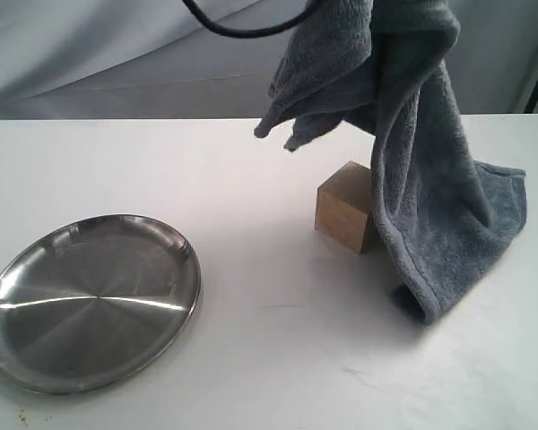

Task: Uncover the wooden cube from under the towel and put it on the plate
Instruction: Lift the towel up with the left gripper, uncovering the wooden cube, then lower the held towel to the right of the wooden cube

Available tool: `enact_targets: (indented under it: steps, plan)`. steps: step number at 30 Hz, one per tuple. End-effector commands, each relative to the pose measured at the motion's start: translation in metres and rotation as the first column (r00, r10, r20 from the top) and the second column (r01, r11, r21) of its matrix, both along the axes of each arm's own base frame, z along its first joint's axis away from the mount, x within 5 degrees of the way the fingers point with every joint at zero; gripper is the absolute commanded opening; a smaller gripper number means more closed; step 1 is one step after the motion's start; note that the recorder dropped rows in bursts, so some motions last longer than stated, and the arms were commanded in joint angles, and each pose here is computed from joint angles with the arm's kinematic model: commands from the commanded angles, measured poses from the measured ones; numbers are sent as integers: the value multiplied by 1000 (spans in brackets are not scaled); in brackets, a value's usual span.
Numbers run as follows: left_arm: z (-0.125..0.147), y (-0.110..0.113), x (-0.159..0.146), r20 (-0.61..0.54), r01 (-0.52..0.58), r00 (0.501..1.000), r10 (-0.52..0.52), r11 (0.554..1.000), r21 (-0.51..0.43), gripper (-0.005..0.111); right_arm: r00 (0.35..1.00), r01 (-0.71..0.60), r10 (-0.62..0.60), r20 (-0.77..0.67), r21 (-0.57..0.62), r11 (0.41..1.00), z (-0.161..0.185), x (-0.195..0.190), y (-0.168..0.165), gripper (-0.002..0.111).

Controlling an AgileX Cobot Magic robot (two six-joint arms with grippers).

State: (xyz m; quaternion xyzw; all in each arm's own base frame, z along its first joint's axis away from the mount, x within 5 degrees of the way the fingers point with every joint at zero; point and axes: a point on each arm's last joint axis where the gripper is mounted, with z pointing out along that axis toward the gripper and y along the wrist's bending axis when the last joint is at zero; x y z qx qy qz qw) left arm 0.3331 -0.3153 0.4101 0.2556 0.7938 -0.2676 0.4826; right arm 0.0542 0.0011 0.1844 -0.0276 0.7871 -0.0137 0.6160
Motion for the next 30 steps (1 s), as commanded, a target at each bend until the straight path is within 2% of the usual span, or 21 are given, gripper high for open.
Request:
enact_targets:
  steps: [1,5,8,12,16,19,22,27,30]
  plan:
    - [18,0,-9,14,33,999,-32,994,-108,0,1000,-4,4,10,2,1000,0,0,0,0]
    - [16,-13,-20,-21,164,985,-170,972,-168,0,1000,-4,4,10,2,1000,0,0,0,0]
    - [14,-25,-34,-2,278,959,-282,949,-148,0,1000,-4,4,10,2,1000,0,0,0,0]
    - [4,-41,-61,-25,422,906,-422,907,-17,0,1000,-4,4,10,2,1000,0,0,0,0]
    - [-14,-44,-88,-141,575,818,-557,795,197,0,1000,-4,4,10,2,1000,0,0,0,0]
    - [-27,-43,-102,-258,648,761,-595,717,258,0,1000,-4,4,10,2,1000,0,0,0,0]
    - [-41,-41,-112,-375,710,699,-609,656,258,0,1000,-4,4,10,2,1000,0,0,0,0]
    - [-73,-40,-115,-500,715,671,-547,657,241,0,1000,-4,4,10,2,1000,0,0,0,0]
    - [-95,-37,-118,-567,725,646,-511,642,249,0,1000,-4,4,10,2,1000,0,0,0,0]
